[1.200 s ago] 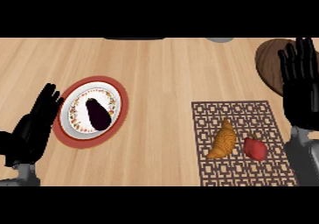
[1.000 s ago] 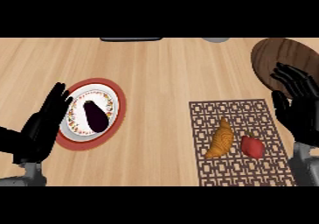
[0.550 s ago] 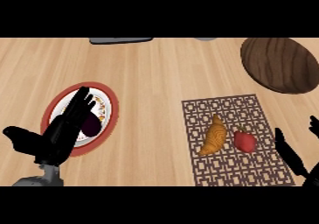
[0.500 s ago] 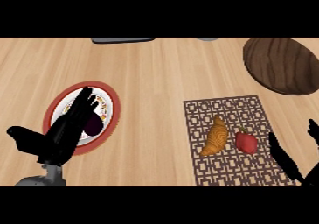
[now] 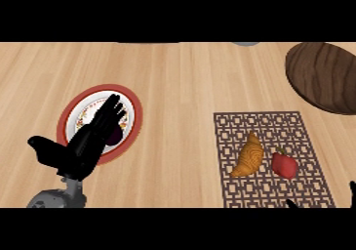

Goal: Pick the bell pepper from the placemat and place it in the bowl

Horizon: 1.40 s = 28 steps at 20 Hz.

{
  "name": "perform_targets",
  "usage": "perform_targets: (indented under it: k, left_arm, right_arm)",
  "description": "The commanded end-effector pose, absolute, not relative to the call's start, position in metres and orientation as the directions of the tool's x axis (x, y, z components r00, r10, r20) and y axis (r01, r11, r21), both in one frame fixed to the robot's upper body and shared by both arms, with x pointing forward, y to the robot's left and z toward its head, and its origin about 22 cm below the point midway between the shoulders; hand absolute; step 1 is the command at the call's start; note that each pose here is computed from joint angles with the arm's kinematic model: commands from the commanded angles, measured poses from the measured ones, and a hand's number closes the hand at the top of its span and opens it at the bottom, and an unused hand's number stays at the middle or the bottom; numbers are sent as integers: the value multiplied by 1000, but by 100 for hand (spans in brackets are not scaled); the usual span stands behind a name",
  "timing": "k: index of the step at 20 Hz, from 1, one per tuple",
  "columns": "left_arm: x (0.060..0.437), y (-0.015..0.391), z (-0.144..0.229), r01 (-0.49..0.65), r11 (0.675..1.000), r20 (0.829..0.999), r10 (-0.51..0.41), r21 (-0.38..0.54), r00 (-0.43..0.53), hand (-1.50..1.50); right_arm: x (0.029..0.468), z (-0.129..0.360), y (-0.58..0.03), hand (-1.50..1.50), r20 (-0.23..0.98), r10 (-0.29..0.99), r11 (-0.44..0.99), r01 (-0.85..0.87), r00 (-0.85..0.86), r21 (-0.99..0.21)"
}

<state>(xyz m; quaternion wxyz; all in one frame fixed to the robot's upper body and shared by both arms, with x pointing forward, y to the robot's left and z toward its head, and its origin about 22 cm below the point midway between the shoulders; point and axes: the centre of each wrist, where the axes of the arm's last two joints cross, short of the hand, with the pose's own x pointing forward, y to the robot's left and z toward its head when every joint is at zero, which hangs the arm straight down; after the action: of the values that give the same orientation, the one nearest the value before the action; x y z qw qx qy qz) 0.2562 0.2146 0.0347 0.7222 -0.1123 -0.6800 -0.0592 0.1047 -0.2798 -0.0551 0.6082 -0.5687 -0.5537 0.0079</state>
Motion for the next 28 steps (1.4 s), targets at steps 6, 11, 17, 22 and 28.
perform_targets:
  k: [6, 11, 17, 22, 28]
  left_arm:
    - [257, 202, 30, 287, 956, 996, 49, -69, 75, 0]
    - [260, 195, 31, 285, 953, 993, 81, -102, 85, 0]
    - [272, 187, 37, 271, 960, 996, 58, -74, 68, 0]
    - [269, 200, 31, 257, 962, 994, 71, -91, 86, 0]
    - [256, 216, 17, 256, 962, 993, 78, -99, 90, 0]
  right_arm:
    - [94, -38, -265, -150, 548, 498, 368, 409, 672, -835]
    - [136, 9, -245, -150, 518, 408, 413, 354, 752, -839]
    - [177, 52, -206, -150, 377, 334, 386, 240, 864, -891]
    - [199, 67, -205, -150, 284, 323, 429, 128, 903, -894]
    - [233, 68, -200, -150, 272, 323, 448, 107, 906, -888]
